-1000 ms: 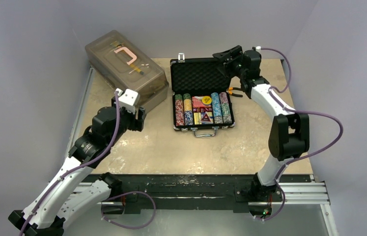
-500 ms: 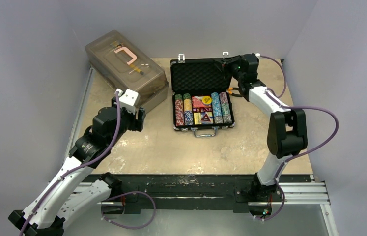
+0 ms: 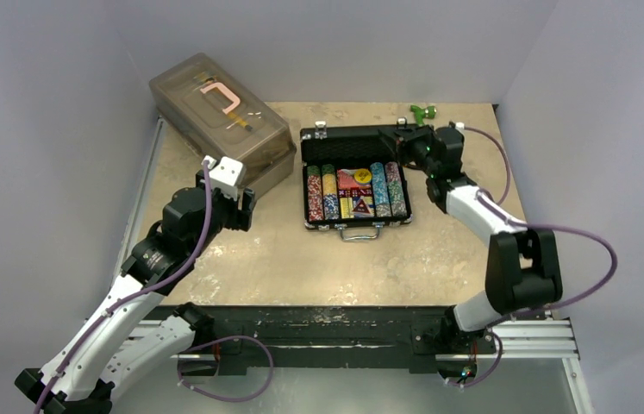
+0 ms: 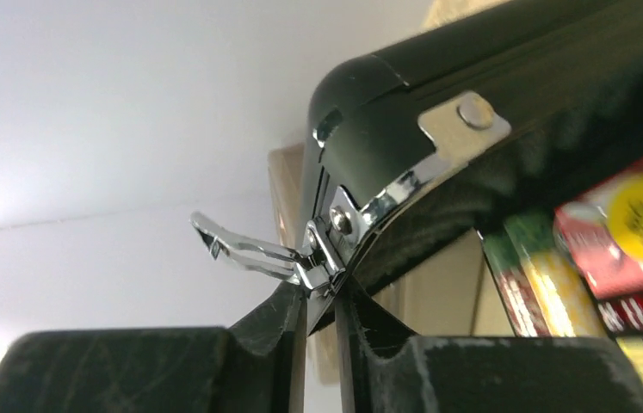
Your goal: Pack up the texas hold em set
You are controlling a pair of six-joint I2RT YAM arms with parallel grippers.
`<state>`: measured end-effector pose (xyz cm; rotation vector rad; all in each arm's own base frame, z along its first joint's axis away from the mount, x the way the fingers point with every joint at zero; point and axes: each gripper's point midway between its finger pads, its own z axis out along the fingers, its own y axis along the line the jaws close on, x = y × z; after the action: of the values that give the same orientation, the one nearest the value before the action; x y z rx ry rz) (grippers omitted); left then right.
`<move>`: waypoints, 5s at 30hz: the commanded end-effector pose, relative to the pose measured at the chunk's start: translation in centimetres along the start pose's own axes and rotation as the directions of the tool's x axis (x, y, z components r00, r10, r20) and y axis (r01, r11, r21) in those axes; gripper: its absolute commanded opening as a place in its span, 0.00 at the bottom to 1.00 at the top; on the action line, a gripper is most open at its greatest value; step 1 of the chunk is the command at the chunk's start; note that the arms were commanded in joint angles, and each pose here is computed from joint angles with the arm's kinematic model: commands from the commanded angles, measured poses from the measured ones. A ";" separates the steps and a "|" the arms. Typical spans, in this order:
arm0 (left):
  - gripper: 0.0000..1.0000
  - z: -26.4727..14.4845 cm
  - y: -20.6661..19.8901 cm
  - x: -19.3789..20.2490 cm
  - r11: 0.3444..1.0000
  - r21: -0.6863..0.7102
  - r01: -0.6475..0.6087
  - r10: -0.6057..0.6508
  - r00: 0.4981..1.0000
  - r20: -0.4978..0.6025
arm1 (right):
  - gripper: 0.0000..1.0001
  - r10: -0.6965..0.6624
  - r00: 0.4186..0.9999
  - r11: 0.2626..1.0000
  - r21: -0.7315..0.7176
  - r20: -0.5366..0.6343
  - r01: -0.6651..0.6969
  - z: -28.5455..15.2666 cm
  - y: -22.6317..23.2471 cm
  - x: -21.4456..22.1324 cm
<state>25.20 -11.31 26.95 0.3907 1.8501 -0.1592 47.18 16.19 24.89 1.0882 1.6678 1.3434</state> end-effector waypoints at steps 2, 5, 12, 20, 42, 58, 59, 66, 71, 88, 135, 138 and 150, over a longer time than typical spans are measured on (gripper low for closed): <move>0.65 -0.5 -0.4 -1.5 1.000 0.026 0.011 -0.012 0.999 0.052 | 0.27 -0.045 0.995 0.996 0.079 0.087 0.038 -6.0 -4.3 -0.3; 0.65 -0.7 -0.6 -1.8 0.999 0.040 0.018 -0.021 0.998 0.063 | 0.32 -0.058 0.992 0.996 0.078 0.110 0.049 -8.4 -5.2 -0.1; 0.65 -0.8 -0.9 -1.8 0.998 0.054 0.028 -0.032 0.997 0.068 | 0.39 -0.094 0.990 0.994 0.071 0.103 0.087 -9.9 -8.0 0.5; 0.65 -0.7 -0.9 -1.7 0.998 0.052 0.027 -0.030 0.997 0.066 | 0.39 -0.094 0.994 0.988 0.129 0.046 0.088 -11.5 -11.5 1.9; 0.53 4.0 -14.8 -0.7 0.820 0.543 0.180 -0.102 0.980 -0.170 | 0.75 -0.566 0.742 0.636 0.383 -0.358 0.670 -19.1 -18.2 3.4; 0.51 18.6 -24.3 1.2 0.897 0.398 0.191 -0.048 0.939 -0.342 | 0.59 -0.673 0.616 0.538 0.300 -0.409 0.788 -16.5 -16.0 2.3; 0.50 19.0 -24.5 1.7 0.899 0.391 0.196 -0.047 0.932 -0.360 | 0.56 -0.673 0.617 0.542 0.295 -0.407 0.787 -16.3 -15.9 2.4; 0.45 20.5 -24.2 5.8 0.928 0.296 0.228 -0.075 0.890 -0.451 | 0.31 -0.650 0.645 0.561 0.318 -0.403 0.764 -15.4 -17.2 2.0; 0.43 20.7 -24.2 8.3 0.932 0.264 0.247 -0.086 0.860 -0.503 | 0.29 -0.668 0.613 0.528 0.312 -0.422 0.790 -14.7 -17.4 1.6; 0.42 18.1 -22.0 16.0 0.939 0.126 0.319 -0.175 0.761 -0.625 | 0.29 -0.653 0.587 0.450 0.378 -0.479 0.809 -14.4 -19.3 0.5; 0.41 17.3 -21.1 16.1 0.924 0.135 0.358 -0.207 0.764 -0.611 | 0.52 -0.550 0.797 0.546 0.615 -0.248 0.568 -20.2 -26.5 0.8; 0.41 17.4 -21.2 16.2 0.923 0.136 0.359 -0.206 0.763 -0.612 | 0.58 -0.585 0.756 0.516 0.586 -0.292 0.625 -20.3 -24.9 0.7; 0.40 17.2 -21.3 16.9 0.921 0.131 0.366 -0.209 0.751 -0.627 | 0.43 -0.611 0.583 0.455 0.365 -0.536 0.812 -18.4 -19.9 3.5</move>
<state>31.47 -36.39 8.84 0.3424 2.3503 -0.6688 27.16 9.61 9.11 0.4158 2.4049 0.4034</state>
